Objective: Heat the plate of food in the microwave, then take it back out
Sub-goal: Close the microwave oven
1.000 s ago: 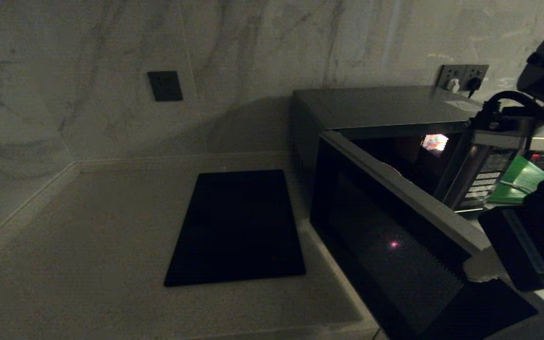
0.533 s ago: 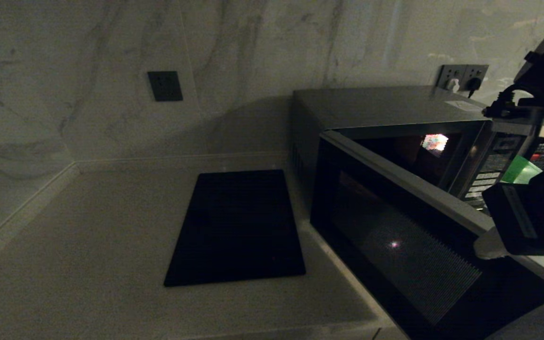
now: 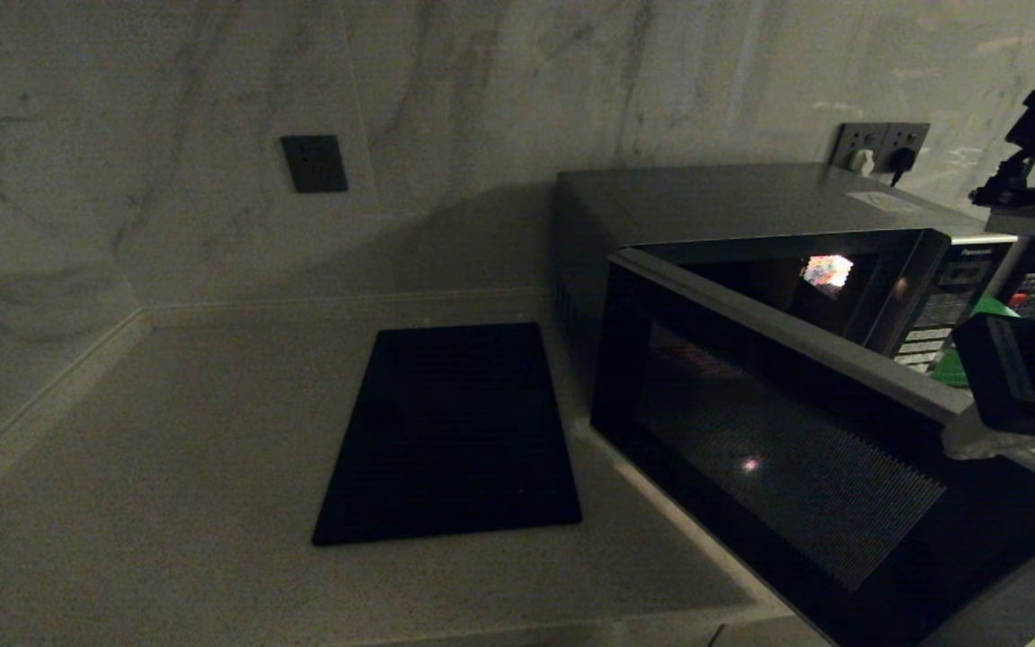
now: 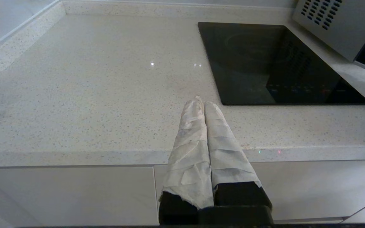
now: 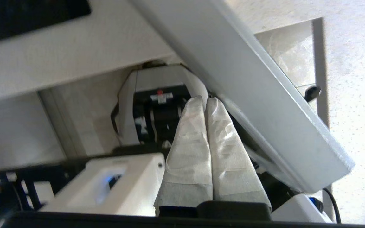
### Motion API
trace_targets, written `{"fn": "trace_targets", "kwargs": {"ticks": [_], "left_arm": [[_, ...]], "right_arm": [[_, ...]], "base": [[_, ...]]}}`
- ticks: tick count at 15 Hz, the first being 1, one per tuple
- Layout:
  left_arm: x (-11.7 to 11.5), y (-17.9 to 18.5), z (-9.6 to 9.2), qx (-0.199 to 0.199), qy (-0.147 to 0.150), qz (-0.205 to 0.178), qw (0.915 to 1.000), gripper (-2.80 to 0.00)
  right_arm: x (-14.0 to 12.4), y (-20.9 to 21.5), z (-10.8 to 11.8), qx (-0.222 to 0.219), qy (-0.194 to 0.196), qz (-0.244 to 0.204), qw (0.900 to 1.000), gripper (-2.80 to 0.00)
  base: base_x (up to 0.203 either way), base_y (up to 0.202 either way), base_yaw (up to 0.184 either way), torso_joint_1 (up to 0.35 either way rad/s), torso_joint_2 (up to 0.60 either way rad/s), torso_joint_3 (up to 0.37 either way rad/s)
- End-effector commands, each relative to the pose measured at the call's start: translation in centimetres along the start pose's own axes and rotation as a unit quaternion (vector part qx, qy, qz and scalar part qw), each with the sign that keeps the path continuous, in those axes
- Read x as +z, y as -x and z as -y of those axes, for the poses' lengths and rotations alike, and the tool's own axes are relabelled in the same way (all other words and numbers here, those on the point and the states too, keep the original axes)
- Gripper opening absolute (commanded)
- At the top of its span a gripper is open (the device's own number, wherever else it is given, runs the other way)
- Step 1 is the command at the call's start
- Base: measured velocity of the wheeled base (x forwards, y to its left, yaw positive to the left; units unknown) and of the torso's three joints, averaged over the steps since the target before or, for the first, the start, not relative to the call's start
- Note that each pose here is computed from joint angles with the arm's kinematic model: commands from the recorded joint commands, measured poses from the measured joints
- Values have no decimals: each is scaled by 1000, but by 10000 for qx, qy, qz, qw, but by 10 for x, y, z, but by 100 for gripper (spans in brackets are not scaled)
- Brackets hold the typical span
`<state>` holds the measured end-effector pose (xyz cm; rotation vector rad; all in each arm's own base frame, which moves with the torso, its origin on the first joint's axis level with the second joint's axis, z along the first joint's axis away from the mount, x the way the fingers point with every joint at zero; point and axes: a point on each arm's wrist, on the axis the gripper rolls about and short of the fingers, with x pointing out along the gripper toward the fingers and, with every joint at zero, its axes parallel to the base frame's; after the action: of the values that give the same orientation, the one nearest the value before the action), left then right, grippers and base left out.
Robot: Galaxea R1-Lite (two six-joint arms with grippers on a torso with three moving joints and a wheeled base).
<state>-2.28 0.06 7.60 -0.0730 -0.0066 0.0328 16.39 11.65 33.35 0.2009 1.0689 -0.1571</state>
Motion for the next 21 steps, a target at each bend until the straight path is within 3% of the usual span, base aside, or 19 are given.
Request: {"fn": "trace_targets", "kwargs": {"ticks": [1, 16, 21], "left_arm": [[0, 0, 0, 4, 3, -4, 10000, -280], [0, 0, 0, 4, 3, -4, 10000, -280], [0, 0, 0, 4, 3, -4, 10000, -280]], "right_arm": [[6, -1, 6, -98, -230, 101, 9996, -280], [56, -49, 24, -536, -1423, 774, 9853, -280], [86, -73, 34, -858, -1871, 1193, 9713, -280]], "base": [[0, 0, 0, 0, 0, 0], [0, 0, 0, 0, 0, 0], [0, 0, 0, 0, 0, 0]]}}
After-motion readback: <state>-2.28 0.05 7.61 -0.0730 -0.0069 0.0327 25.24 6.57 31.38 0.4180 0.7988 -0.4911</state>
